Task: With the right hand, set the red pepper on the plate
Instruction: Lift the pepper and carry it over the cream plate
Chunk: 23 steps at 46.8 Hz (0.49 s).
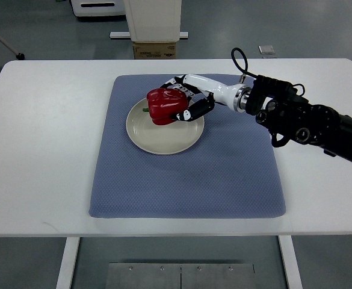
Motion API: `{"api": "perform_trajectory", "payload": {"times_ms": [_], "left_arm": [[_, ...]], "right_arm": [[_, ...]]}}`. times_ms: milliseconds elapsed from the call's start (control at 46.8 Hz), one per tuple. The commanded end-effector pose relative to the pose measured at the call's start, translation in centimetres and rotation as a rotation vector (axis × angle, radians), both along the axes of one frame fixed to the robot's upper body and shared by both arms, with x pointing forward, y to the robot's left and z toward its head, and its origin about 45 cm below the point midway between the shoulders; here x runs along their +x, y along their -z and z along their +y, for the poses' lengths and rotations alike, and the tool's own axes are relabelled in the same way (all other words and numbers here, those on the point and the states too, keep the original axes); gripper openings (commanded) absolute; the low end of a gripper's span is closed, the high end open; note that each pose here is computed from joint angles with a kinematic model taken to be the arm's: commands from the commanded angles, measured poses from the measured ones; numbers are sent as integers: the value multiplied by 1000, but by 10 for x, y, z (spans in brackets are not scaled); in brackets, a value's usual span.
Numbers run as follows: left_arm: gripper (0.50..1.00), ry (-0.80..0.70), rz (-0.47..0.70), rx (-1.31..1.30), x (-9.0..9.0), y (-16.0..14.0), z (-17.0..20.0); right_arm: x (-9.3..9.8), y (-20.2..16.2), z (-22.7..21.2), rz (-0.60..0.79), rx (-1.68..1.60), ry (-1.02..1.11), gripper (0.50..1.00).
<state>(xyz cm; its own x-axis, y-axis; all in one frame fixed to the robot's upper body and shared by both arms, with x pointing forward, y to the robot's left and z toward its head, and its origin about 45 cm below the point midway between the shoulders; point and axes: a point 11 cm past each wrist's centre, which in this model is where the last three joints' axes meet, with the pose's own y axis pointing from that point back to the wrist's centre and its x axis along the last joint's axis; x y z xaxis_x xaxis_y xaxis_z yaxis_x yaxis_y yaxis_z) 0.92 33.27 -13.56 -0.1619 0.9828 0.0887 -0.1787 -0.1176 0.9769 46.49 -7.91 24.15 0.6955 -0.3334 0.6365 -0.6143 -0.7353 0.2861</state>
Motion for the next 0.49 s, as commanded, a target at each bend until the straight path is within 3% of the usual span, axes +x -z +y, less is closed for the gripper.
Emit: {"api": "perform_trajectory", "payload": {"times_ms": [0, 470], "left_arm": [[1000, 0, 0, 0, 0, 0, 0], [1000, 0, 0, 0, 0, 0, 0]], "right_arm": [[-5, 3, 13, 5, 5, -20, 500], [-14, 14, 27, 11, 4, -43, 500]]}}
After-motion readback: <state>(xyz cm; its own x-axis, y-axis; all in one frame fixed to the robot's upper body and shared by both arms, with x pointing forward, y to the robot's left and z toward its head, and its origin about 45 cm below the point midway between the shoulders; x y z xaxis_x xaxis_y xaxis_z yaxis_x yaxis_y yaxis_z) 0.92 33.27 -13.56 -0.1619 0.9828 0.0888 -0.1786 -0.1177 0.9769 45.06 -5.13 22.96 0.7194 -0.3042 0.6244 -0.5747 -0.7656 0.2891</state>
